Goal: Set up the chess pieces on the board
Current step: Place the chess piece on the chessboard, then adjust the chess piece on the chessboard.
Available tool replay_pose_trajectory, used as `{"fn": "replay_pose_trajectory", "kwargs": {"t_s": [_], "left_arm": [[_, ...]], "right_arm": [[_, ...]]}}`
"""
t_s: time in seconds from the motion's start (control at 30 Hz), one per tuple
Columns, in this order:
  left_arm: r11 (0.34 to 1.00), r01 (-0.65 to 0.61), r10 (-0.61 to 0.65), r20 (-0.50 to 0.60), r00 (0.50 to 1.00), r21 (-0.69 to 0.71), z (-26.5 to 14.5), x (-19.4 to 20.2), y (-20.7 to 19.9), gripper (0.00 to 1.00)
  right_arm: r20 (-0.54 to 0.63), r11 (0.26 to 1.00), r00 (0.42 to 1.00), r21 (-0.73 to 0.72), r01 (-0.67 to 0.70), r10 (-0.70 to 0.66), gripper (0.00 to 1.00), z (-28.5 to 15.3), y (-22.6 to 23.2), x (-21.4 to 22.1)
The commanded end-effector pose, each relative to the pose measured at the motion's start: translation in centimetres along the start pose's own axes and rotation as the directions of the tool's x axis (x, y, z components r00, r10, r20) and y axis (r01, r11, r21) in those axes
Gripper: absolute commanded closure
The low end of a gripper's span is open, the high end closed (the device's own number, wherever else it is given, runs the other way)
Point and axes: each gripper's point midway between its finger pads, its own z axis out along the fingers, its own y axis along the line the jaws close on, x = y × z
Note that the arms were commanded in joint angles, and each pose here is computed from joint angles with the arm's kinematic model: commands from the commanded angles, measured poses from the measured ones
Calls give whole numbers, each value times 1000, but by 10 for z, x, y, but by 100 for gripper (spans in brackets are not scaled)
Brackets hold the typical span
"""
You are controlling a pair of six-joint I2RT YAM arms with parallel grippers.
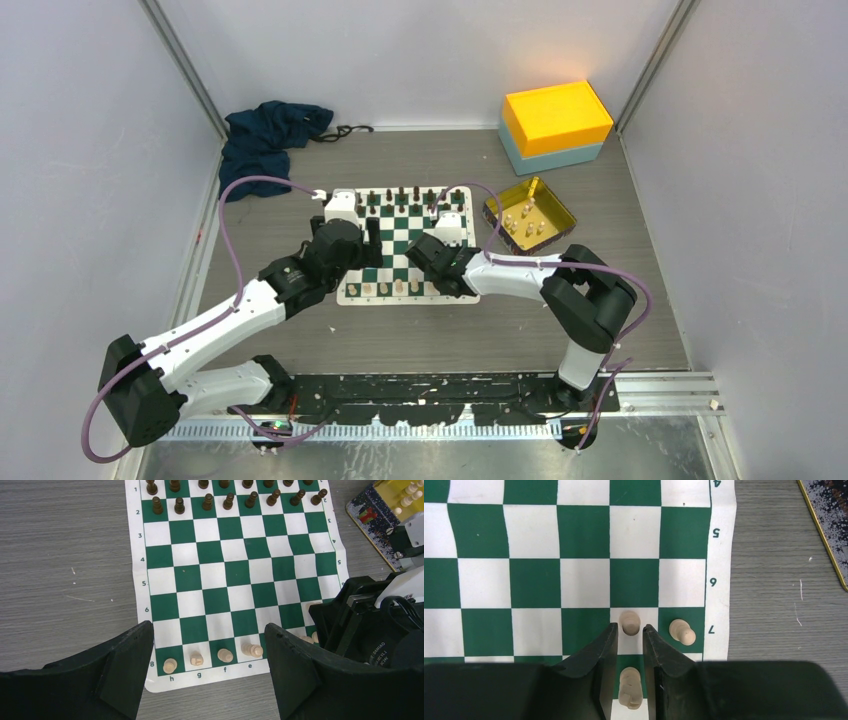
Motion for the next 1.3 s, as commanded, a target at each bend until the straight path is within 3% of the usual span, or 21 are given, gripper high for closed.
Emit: {"fn": "replay_pose_trajectory", "kwargs": {"t_s": [0.0, 1.27], "left_arm": [[1000, 11, -12, 48, 999, 7, -2, -13, -2, 18], [1000, 12, -12, 42, 999, 7, -1, -11, -3, 18]], "right_arm": [[66, 999, 997, -15, -50, 51, 69, -8, 7, -31], [55, 998, 997, -7, -59, 59, 91, -9, -6, -28]]}}
